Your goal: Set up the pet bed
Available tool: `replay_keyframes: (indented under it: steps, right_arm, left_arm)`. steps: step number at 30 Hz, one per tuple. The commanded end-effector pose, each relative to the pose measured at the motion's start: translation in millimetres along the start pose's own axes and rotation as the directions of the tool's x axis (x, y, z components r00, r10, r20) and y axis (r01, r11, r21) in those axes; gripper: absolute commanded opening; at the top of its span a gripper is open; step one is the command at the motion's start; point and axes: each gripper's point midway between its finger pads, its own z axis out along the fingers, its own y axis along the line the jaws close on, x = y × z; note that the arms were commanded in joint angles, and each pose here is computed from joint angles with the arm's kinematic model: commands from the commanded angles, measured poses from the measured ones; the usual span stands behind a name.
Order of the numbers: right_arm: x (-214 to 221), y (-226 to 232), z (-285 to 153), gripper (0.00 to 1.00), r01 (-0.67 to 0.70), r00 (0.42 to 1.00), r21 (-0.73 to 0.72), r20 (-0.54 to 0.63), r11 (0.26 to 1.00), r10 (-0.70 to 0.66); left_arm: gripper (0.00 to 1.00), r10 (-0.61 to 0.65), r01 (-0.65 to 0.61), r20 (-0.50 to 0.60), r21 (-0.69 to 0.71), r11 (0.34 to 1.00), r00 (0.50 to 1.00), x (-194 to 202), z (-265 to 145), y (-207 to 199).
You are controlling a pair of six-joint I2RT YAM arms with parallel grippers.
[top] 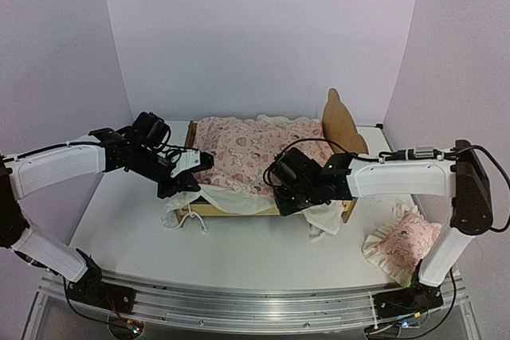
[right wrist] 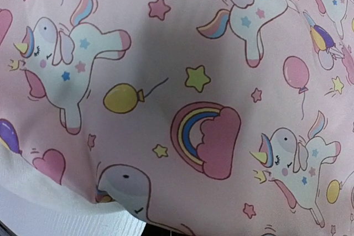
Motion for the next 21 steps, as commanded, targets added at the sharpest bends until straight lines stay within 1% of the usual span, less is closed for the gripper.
replay_keyframes:
  steps: [1,3,5,7,10,14,17,21]
  right_arm:
    - [-25,-1,-12,0.00,0.014,0.998,-0.022,0.061,1.000,-0.013]
    - [-30,3,-26,0.00,0.024,0.998,-0.101,0.056,0.995,-0.019]
    - [-29,11,-39,0.00,0.031,1.000,-0.207,0.013,0.978,-0.029]
    - [-22,16,-51,0.00,0.026,0.997,-0.294,-0.064,0.955,-0.047]
    - [-7,23,-62,0.00,0.017,0.982,-0.363,-0.172,0.932,-0.085]
    - [6,29,-66,0.00,0.002,0.957,-0.405,-0.264,0.914,-0.119]
    - [14,33,-68,0.00,-0.034,0.935,-0.443,-0.331,0.896,-0.129]
    - [24,16,-59,0.00,-0.080,0.908,-0.378,-0.409,0.922,-0.089]
  left_arm:
    - [0.00,0.013,-0.012,0.024,-0.020,1.000,1.000,-6,-2,5]
    - [0.00,0.013,-0.013,0.021,-0.020,1.000,1.000,-5,-2,5]
    - [0.00,0.014,-0.013,0.020,-0.019,1.000,1.000,-4,-2,4]
    - [0.00,0.013,-0.012,0.019,-0.018,1.000,1.000,-3,-1,4]
    - [0.00,0.011,-0.011,0.018,-0.017,1.000,1.000,-2,-1,3]
    - [0.00,0.007,-0.007,0.018,-0.008,1.000,1.000,-1,1,2]
    - [0.00,0.009,-0.009,0.017,-0.008,1.000,1.000,-1,1,2]
    - [0.00,0.010,-0.010,0.012,-0.004,1.000,1.000,0,2,2]
